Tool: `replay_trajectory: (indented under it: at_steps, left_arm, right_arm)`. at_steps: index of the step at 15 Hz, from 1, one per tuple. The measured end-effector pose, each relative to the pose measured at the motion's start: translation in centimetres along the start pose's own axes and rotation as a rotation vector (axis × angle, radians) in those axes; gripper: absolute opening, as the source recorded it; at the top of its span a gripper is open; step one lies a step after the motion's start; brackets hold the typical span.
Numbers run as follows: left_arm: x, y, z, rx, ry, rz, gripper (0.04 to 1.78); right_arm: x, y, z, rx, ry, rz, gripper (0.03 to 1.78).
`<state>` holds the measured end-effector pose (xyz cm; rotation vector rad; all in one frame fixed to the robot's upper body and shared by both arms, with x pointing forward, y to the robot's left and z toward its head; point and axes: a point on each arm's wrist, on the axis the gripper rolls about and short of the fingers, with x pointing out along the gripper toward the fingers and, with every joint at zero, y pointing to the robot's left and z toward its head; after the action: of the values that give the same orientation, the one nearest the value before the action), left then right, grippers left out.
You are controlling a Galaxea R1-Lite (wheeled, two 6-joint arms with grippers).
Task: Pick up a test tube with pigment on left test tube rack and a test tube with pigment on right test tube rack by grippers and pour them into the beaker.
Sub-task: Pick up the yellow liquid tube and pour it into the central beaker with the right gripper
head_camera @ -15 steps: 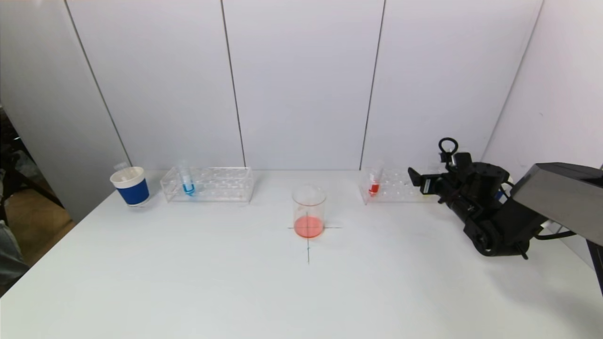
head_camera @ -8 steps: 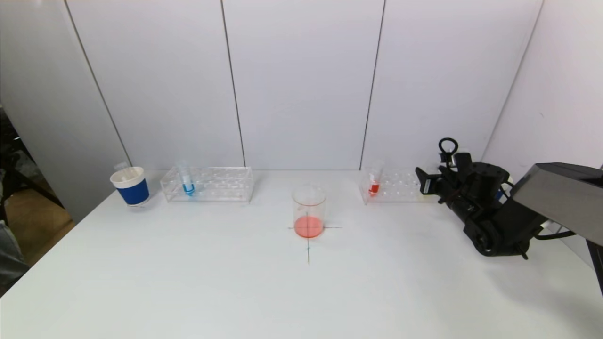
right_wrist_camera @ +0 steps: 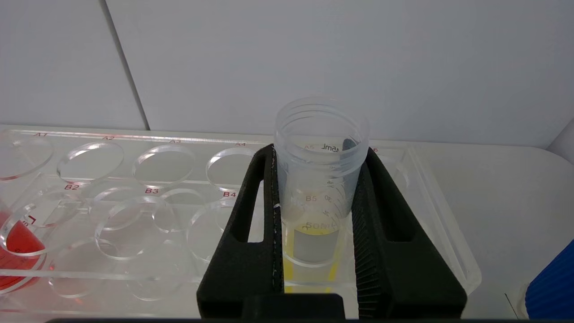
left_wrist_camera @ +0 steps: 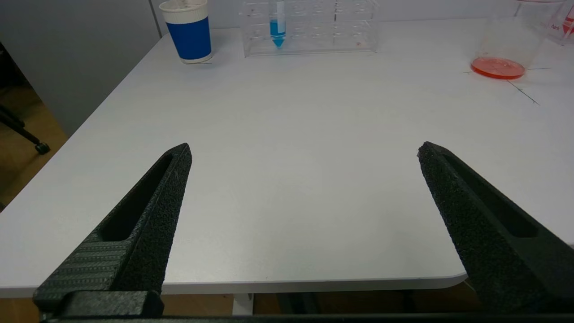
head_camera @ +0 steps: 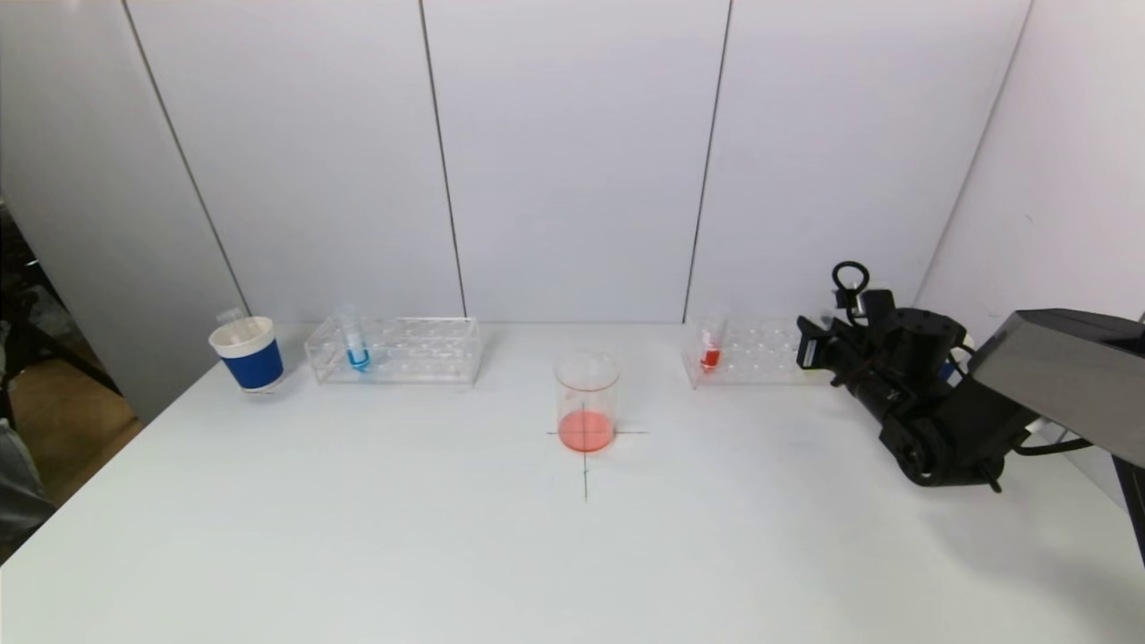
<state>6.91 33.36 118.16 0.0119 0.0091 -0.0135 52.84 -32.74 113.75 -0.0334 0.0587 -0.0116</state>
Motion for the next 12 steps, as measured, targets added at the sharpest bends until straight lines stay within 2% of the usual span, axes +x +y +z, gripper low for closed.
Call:
replay_trajectory:
  at_steps: [7,12]
  left_arm:
    - [0.0,0.0,0.0,0.000,0.000,0.000,1.76]
    - [0.0,0.0,0.0,0.000,0.000,0.000,1.76]
  right_arm:
    - [-0.1,0.0,0.3,-0.006,-0.006,-0.012,0.50]
    - [-0.5,-0.2,1.9,-0.018,-0.018,-0.015,0.50]
